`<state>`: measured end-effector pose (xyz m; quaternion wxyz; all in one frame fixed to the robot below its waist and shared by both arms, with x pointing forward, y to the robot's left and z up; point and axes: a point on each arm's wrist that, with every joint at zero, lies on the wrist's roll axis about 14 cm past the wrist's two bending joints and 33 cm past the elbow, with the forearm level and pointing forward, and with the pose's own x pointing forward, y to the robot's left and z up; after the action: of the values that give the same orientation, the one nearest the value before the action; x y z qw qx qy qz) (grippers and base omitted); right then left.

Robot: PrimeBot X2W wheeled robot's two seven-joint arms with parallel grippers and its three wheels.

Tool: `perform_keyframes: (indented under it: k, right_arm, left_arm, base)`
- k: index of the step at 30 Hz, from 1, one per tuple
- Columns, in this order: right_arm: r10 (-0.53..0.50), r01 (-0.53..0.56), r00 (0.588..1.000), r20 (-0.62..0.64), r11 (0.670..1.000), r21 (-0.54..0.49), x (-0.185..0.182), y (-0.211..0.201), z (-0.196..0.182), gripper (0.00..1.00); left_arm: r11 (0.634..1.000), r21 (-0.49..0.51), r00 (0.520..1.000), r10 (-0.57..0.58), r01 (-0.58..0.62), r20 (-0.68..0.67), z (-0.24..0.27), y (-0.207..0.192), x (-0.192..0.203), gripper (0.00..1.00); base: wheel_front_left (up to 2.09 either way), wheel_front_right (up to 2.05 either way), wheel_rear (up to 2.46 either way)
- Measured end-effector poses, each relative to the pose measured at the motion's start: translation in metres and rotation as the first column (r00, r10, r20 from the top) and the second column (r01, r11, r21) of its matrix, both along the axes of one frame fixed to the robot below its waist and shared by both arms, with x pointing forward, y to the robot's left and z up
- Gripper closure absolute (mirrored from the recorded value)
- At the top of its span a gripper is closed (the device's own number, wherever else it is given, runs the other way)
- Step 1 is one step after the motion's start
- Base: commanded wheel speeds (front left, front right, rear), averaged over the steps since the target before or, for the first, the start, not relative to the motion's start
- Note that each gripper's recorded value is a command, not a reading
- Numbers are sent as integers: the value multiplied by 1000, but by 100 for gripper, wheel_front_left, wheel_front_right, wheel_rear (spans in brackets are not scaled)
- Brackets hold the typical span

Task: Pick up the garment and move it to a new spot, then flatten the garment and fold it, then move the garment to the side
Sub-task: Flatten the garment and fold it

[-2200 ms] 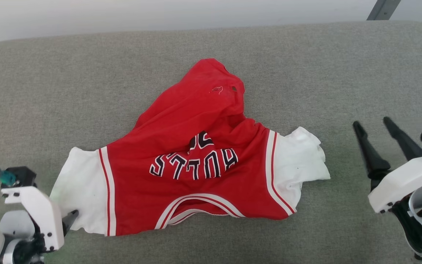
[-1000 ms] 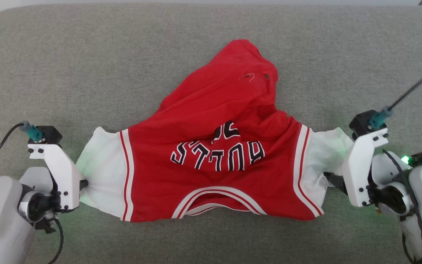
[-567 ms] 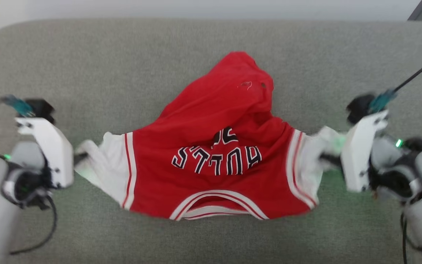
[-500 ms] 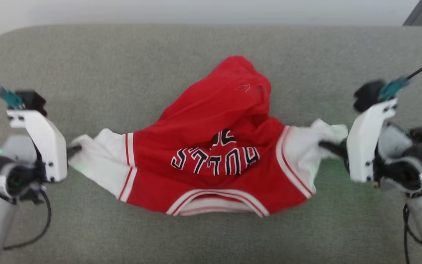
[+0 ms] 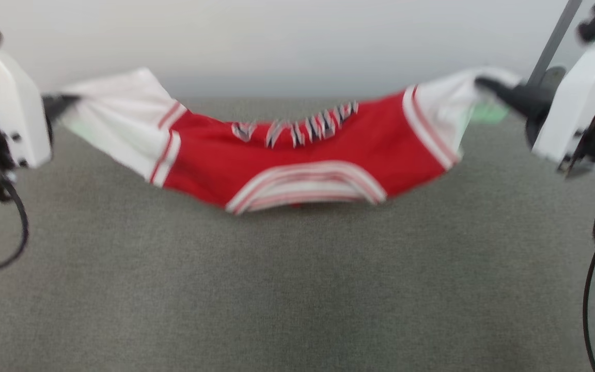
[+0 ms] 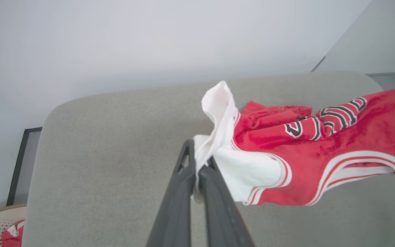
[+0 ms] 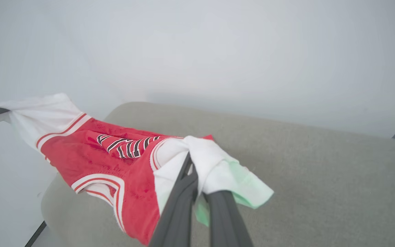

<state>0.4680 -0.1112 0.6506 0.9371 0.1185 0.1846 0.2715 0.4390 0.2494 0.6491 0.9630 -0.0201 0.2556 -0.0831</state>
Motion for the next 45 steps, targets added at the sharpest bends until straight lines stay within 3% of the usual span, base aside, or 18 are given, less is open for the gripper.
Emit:
perform_keyframes:
  k: [5,16,24,32,38,45]
  right_arm:
    - [-88,80,985,148,995,60,5,-11,54,100]
    - [-148,101,945,290,980,170,7,-6,118,100]
    - [-200,142,919,340,972,190,21,-7,133,100]
    - [-239,195,880,411,970,145,77,7,128,100]
    - [-270,240,793,546,962,128,139,16,125,100]
    - [-267,268,678,685,957,108,188,25,107,100]
  left_arm:
    - [1000,2,992,17,-18,128,49,2,1,100]
    - [999,-41,938,19,-5,346,128,-5,6,100]
    - [1000,-6,905,-6,10,426,149,-13,23,100]
    - [999,-36,874,-14,36,485,147,-23,80,100]
    - [999,-21,816,-14,33,578,144,-29,142,100]
    - [1000,-9,674,10,-5,739,148,-20,187,100]
  base:
    - [0,0,0]
    - [0,0,0]
    - [0,0,0]
    - [0,0,0]
    - [0,0,0]
    - [0,0,0]
